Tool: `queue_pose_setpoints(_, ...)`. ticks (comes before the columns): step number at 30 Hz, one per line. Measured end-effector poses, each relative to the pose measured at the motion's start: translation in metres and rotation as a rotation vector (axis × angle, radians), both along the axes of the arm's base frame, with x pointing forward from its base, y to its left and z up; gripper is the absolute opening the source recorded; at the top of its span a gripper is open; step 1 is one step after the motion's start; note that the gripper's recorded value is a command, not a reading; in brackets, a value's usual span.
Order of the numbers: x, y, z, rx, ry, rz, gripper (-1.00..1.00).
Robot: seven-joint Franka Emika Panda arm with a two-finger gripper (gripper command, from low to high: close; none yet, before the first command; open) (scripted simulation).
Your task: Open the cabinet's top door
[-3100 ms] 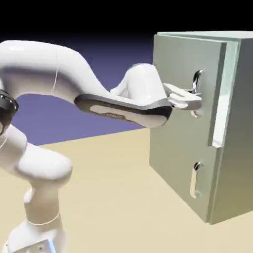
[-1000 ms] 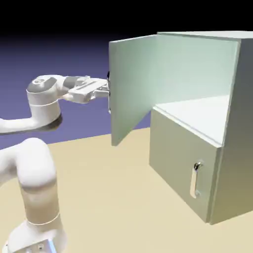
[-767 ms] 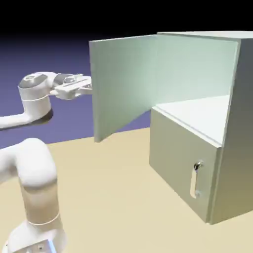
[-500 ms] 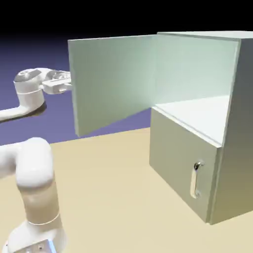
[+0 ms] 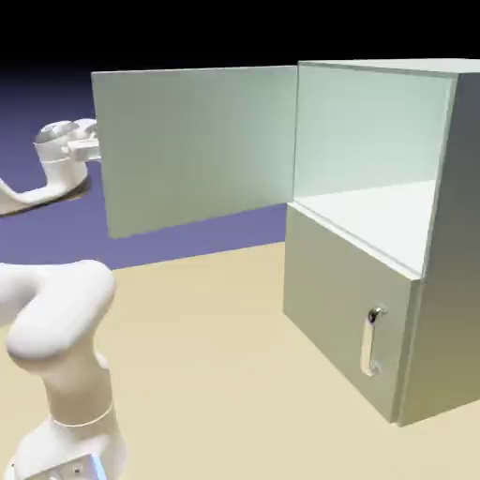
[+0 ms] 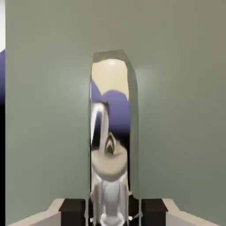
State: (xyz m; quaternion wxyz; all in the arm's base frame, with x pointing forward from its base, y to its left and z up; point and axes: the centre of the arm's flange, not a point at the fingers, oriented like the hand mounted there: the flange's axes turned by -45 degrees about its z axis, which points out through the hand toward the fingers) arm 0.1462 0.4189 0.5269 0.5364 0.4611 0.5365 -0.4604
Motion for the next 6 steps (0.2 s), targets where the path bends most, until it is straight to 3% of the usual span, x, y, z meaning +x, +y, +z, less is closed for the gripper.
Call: queue_pose_setpoints(6,0.009,0.041,0.000,0.000,0.000,-0.093,-1.00)
